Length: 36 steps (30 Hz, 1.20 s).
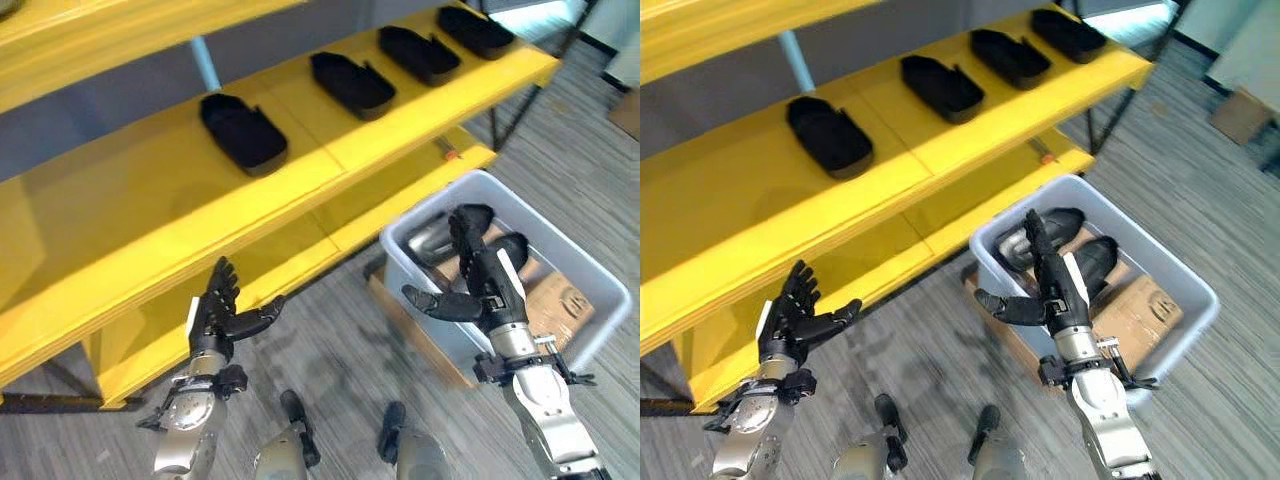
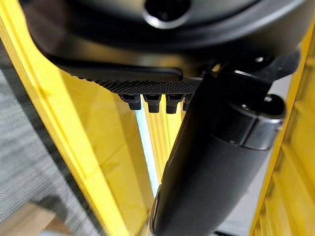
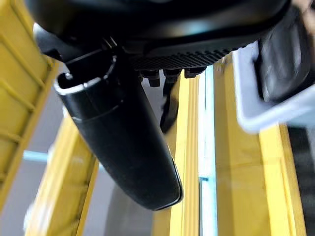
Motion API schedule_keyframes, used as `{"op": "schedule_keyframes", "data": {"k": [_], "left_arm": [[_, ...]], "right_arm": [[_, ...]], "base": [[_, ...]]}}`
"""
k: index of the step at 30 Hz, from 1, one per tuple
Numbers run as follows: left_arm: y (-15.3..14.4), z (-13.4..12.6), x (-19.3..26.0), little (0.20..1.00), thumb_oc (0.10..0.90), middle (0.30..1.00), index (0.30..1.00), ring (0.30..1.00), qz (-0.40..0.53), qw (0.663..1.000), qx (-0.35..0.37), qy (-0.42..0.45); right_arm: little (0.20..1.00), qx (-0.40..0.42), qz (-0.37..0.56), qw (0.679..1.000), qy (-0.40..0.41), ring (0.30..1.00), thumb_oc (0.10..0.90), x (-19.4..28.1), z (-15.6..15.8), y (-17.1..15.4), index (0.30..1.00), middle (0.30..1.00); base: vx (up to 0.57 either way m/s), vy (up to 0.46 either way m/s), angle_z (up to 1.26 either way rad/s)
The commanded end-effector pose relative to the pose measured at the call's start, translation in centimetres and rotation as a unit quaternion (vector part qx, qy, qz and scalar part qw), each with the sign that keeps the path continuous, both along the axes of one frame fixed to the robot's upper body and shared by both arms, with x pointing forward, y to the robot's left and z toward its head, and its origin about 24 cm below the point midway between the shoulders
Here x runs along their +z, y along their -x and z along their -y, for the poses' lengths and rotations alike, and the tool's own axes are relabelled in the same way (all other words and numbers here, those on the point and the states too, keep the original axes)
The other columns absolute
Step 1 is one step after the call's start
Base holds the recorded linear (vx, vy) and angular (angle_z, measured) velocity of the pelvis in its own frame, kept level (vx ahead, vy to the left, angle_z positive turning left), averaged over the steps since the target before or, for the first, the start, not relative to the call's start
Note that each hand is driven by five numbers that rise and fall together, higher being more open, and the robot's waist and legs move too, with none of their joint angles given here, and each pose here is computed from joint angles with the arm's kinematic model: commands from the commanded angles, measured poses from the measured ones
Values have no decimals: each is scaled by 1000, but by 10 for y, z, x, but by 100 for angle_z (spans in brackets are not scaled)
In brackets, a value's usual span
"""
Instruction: Move parts from the plastic box to the shelf.
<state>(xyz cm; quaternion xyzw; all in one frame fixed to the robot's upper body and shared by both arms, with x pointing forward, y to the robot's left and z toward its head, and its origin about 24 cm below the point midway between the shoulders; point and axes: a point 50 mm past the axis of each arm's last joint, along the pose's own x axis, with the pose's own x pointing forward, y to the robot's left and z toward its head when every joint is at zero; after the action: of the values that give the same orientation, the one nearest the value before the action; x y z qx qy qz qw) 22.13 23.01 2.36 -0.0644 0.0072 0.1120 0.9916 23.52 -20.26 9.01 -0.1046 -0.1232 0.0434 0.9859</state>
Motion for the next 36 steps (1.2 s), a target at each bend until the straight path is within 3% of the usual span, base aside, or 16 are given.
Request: {"op": "schedule_keyframes", "data": {"k": [1,24,36], "left_arm": [[-8,-4,52,1000,900,1000,1000,1000,133,990,-18,-31],[-21,19,53,1000,900,1000,1000,1000,144,988,-56,-2],[-22,25,47,1000,900,1000,1000,1000,141,989,-40,12]], "right_arm": [[1000,25,134,990,-28,1000,900,47,-8,-1,1000,1000],[1000,-6,161,987,-4,1000,900,57,8,4,1000,1000],[1000,5,173,985,4,1000,900,58,-7,-7,1000,1000]], "base": [[45,-173,-49],[28,-178,-16],[165,131,-87]]}}
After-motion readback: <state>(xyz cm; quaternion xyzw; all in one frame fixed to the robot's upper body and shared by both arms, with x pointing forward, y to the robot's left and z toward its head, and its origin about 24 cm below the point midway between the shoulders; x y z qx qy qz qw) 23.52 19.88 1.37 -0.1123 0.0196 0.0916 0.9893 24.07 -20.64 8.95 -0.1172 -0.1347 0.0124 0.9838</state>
